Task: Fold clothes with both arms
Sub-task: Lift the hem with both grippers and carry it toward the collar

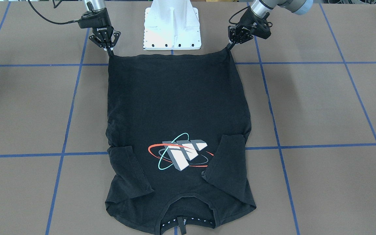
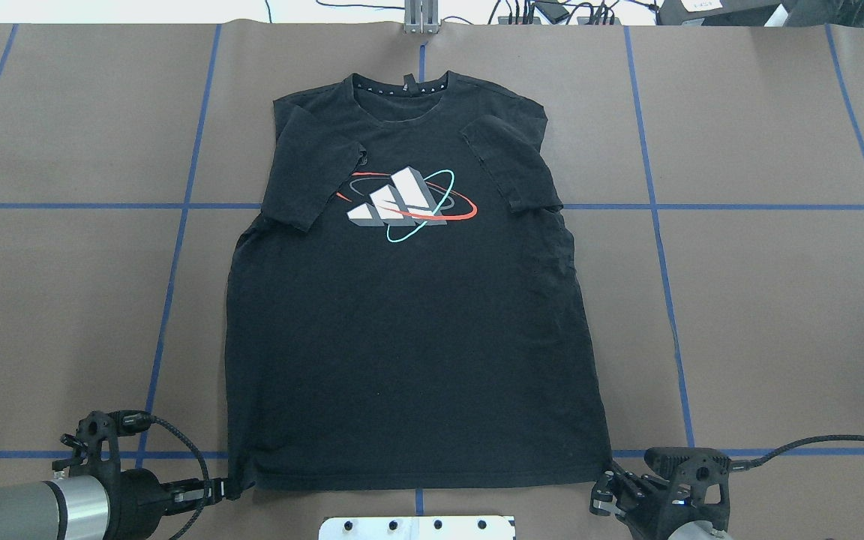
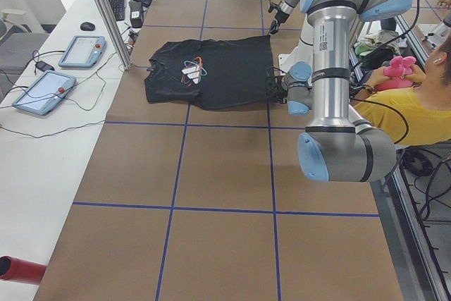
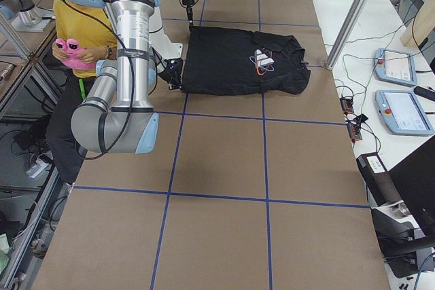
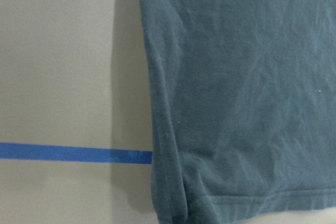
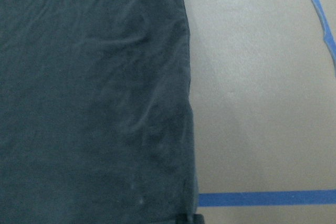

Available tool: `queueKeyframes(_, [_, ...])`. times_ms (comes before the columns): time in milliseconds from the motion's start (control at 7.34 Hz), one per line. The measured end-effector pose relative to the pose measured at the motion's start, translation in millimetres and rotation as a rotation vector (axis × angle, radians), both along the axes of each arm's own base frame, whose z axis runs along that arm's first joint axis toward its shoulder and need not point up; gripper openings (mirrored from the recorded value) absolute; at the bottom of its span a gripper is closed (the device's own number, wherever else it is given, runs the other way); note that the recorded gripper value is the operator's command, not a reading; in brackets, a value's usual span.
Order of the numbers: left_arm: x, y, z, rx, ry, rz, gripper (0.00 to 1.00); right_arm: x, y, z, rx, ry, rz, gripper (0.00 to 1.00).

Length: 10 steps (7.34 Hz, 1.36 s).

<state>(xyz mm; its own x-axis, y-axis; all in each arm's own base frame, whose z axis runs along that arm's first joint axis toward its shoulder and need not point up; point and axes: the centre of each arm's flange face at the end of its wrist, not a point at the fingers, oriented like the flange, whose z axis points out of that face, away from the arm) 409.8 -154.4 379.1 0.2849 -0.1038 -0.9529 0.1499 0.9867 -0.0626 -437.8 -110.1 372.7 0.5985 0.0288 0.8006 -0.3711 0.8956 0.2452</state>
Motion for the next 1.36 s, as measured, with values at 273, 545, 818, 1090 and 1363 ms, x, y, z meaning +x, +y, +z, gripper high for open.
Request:
queueKeyframes(273, [-33.0, -15.3, -32.4, -0.003, -0.002, 0.057, 0.0, 40.1, -12.1, -59.3, -0.06, -0.021, -0.034, 0.0])
queueKeyframes(545, [-82.4, -43.2, -78.5, 0.057, -0.026, 0.115, 0.0, 77.6, -21.5, -106.4, -0.109, -0.076, -0.087, 0.0])
queueKeyframes(818, [-128.1, -51.3, -112.8, 0.097, -0.034, 0.171, 0.0, 106.3, -12.6, -136.1, -0.17, -0.124, -0.198, 0.0])
queueKeyframes(1090, [-154.6, -24.0, -142.2, 0.1, -0.025, 0.264, 0.0, 122.6, 23.6, -157.6, -0.209, -0.134, -0.357, 0.0])
queueKeyframes(1363, [-161.8, 4.4, -159.9, 0.105, -0.004, 0.361, 0.0, 132.9, 52.4, -172.3, -0.217, -0.153, -0.464, 0.0])
